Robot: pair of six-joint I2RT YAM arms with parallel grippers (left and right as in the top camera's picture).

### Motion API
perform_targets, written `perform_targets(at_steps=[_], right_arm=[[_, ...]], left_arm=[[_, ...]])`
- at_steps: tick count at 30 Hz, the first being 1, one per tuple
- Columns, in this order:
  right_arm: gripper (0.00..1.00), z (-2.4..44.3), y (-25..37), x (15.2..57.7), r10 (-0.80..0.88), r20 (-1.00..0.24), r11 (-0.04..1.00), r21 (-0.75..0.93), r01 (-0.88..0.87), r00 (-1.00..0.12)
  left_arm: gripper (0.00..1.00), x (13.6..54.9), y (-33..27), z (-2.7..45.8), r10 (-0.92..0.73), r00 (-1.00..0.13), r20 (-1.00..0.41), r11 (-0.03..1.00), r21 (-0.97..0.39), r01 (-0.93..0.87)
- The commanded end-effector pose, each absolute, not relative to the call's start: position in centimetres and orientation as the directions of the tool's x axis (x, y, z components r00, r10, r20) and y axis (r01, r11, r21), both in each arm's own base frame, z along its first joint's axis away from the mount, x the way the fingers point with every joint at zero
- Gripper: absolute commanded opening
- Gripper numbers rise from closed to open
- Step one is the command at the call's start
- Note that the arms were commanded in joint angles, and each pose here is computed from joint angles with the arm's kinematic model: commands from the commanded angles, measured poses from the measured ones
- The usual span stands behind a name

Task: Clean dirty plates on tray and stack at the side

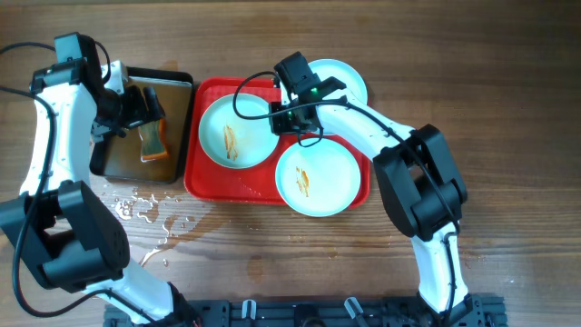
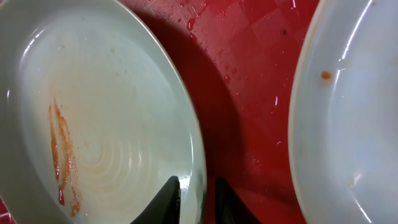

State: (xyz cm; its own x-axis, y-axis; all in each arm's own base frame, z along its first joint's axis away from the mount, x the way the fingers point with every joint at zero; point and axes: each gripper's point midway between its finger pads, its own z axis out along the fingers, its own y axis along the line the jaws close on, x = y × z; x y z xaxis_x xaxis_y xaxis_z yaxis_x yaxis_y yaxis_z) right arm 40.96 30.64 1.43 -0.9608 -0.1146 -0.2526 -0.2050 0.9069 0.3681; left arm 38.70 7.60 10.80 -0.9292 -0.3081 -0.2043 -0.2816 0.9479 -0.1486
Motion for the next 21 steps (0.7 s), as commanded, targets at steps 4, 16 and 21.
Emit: perform_targets(at_steps=[4, 16, 21], right_arm=[[0.21, 0.9, 30.6, 40.8, -0.135, -0.242, 0.901, 0.372, -0.221, -0.961], [0.24, 0.9, 30.6, 40.8, -0.133, -0.242, 0.902, 0.373, -0.218, -0.961], [0.24, 1.0, 30.7, 40.9, -0.131, -0.250, 0.900, 0.376, -0.221, -0.959]], left_arm=[[1.00, 38.5, 7.7, 10.8, -0.292, -0.934, -0.207, 0.954, -0.136, -0.268], [1.00, 39.9, 6.9, 11.2, -0.292, -0.922, -0.252, 0.948, -0.200, -0.246], [1.00, 40.1, 6.3, 11.4, -0.295, -0.921, -0.254, 0.943, -0.233, -0.238]])
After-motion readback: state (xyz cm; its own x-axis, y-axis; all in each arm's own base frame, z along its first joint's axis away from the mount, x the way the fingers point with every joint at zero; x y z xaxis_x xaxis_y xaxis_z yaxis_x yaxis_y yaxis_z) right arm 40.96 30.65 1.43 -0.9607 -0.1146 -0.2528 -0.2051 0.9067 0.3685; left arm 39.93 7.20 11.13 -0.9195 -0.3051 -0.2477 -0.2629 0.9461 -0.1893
